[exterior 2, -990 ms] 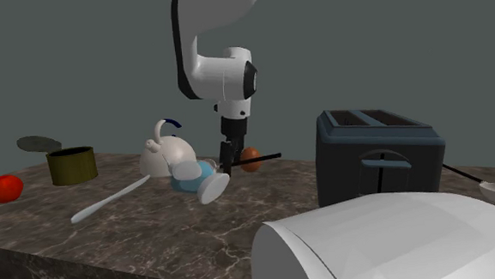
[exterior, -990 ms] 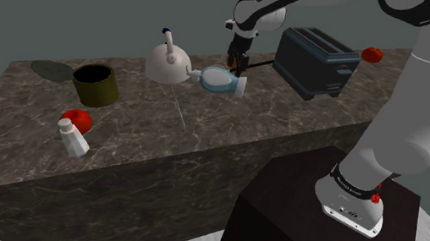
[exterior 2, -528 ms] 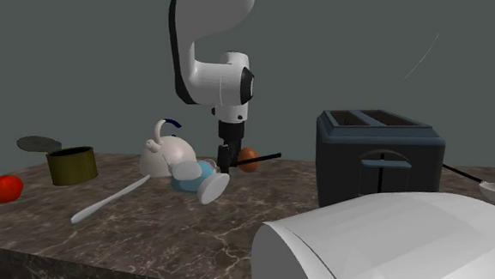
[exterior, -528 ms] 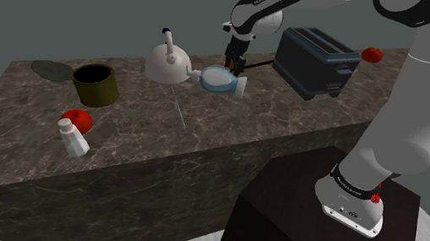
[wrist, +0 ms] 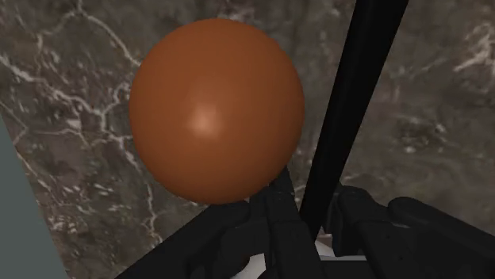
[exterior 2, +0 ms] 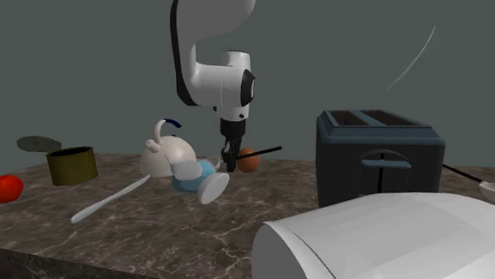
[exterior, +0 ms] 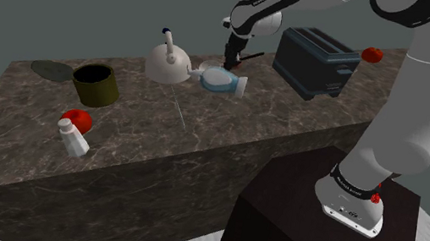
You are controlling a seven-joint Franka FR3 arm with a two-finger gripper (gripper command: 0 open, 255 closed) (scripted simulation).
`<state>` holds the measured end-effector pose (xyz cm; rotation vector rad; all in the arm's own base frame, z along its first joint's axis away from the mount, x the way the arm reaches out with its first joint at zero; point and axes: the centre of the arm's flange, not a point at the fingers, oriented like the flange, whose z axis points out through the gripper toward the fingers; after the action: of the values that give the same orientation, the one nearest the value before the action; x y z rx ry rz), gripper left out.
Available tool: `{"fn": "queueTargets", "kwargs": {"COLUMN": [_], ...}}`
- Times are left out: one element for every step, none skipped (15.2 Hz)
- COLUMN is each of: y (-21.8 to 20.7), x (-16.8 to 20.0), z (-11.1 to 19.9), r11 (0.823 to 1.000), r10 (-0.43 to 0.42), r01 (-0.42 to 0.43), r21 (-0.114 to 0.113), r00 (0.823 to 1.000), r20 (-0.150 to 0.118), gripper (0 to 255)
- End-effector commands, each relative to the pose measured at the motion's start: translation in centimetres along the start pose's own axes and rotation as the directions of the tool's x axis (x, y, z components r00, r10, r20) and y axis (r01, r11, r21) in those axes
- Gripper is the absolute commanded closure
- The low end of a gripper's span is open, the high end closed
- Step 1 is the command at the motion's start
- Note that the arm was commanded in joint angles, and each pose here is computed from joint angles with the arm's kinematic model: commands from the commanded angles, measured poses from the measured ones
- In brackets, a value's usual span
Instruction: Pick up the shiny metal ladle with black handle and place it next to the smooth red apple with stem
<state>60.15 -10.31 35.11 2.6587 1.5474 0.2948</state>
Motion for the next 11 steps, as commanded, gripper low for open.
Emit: {"fn": "queueTargets", "kwargs": {"y": [-1.4, -1.2, -1.1, -2.2, -2.1, -1.7, -1.6, -1.6, -1.5, -1.4, -1.3], "x": [-1.1, -1.0, -0.2, -0.2, -0.3, -0.8, -0.8, -0.7, -0.6, -0.5, -0.5], "z": [2.6, 2.3, 1.8, 1.5, 1.2, 1.2, 0.7, 0.2, -0.3, -0.9, -1.4], "r11": [0.992, 0.992, 0.992, 0.992, 0.992, 0.991, 0.991, 0.991, 0.991, 0.991, 0.991], "r10": [0.012, 0.011, 0.011, 0.01, 0.01, 0.012, 0.012, 0.012, 0.012, 0.012, 0.012], "r01": [-0.017, -0.016, -0.016, -0.016, -0.016, -0.017, -0.017, -0.017, -0.017, -0.017, -0.017], "r21": [0.128, 0.129, 0.128, 0.128, 0.128, 0.129, 0.129, 0.129, 0.129, 0.129, 0.129], "r00": [0.999, 0.999, 0.999, 0.999, 0.999, 0.999, 0.999, 0.999, 0.999, 0.999, 0.999], "r20": [0.037, 0.038, 0.041, 0.042, 0.042, 0.037, 0.037, 0.037, 0.037, 0.037, 0.037], "gripper": [255, 255, 255, 255, 255, 255, 255, 255, 255, 255, 255]}}
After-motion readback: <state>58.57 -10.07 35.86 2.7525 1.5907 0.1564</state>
